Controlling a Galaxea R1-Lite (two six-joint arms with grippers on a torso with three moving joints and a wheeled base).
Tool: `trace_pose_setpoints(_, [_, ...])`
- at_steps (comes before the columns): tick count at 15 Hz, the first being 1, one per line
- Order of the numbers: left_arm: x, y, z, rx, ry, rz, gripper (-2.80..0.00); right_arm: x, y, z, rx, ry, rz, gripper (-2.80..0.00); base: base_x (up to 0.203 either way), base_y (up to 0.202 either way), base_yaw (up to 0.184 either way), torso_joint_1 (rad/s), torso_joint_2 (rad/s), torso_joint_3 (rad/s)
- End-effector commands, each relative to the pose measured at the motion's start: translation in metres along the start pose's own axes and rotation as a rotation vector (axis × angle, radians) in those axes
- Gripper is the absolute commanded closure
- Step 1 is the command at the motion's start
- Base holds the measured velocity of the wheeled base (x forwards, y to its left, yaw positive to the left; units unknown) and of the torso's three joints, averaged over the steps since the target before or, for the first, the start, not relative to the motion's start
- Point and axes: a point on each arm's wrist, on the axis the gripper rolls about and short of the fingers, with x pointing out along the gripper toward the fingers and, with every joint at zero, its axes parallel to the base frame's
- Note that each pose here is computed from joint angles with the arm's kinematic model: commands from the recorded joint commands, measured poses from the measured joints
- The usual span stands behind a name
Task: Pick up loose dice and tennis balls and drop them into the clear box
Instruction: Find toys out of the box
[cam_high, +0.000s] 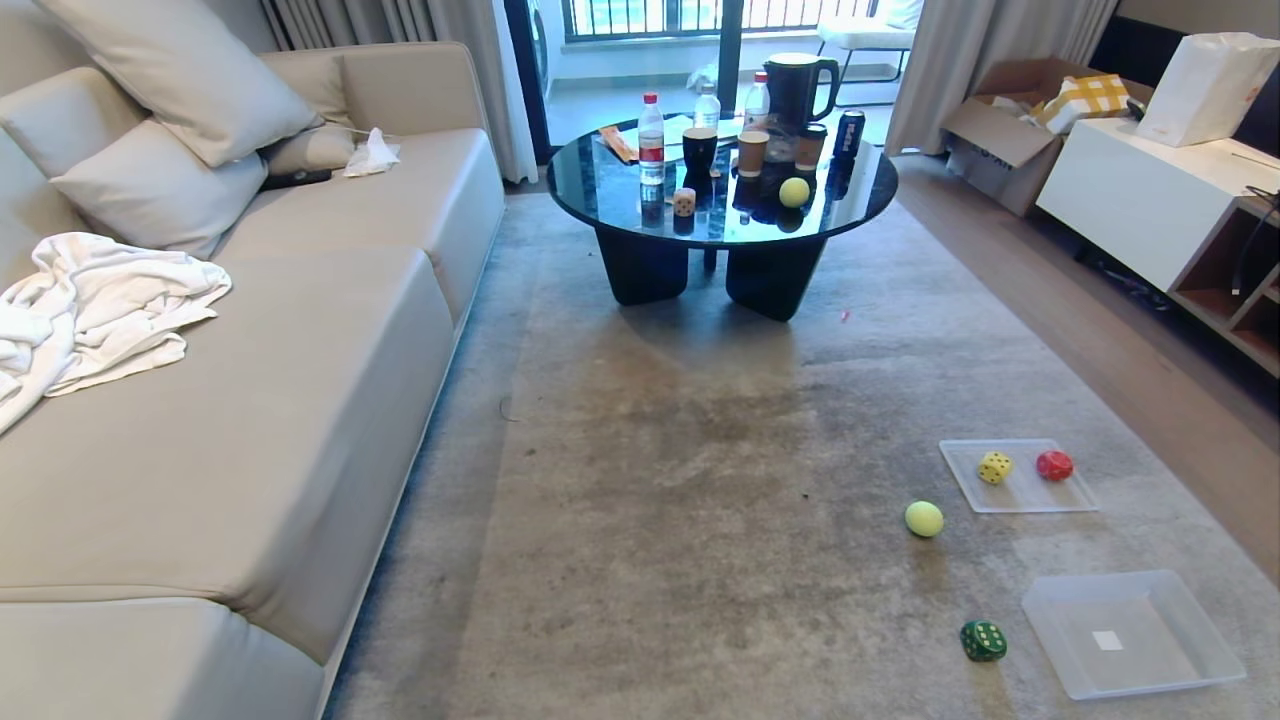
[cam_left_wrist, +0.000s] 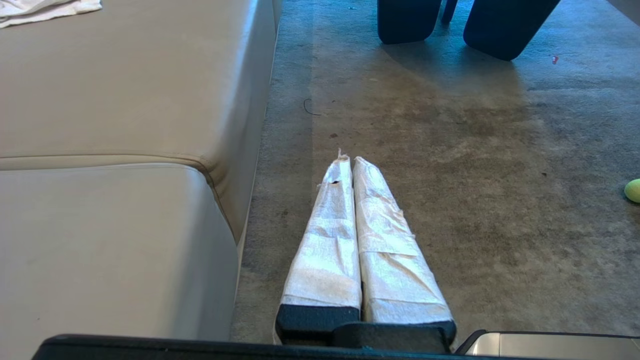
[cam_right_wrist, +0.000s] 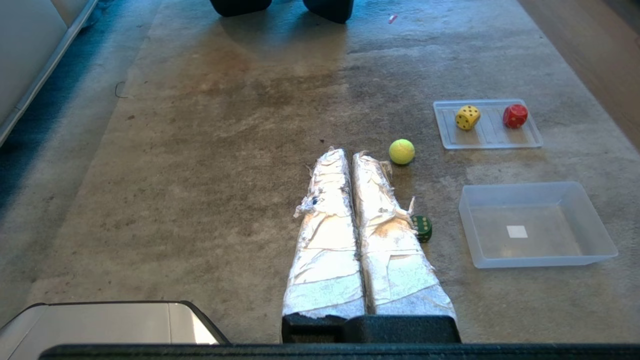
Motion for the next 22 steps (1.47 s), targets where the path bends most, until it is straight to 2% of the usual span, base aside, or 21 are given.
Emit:
trace_pose_setpoints(1, [0.0000, 0.0000, 0.0000, 0.000, 0.000, 0.000, 0.00, -0.0001, 0.0000, 0.0001, 0.000, 0.000, 0.000, 0.00, 0.000, 0.000, 0.000, 0.000, 0.00, 0.000])
trace_pose_setpoints(8, [0.0000, 0.0000, 0.0002, 0.000, -0.002, 0.000, 0.00, 0.0000, 0.0000, -0.0001, 0.000, 0.000, 0.000, 0.00, 0.008, 0.000, 0.000, 0.000, 0.00, 0.000])
trace_pose_setpoints(22, [0.0000, 0.0000, 0.0000, -0.003, 0.000, 0.000, 0.00, -0.0001, 0.0000, 0.0001, 0.000, 0.000, 0.000, 0.00, 0.181, 0.000, 0.001, 0.002, 0.00, 0.003])
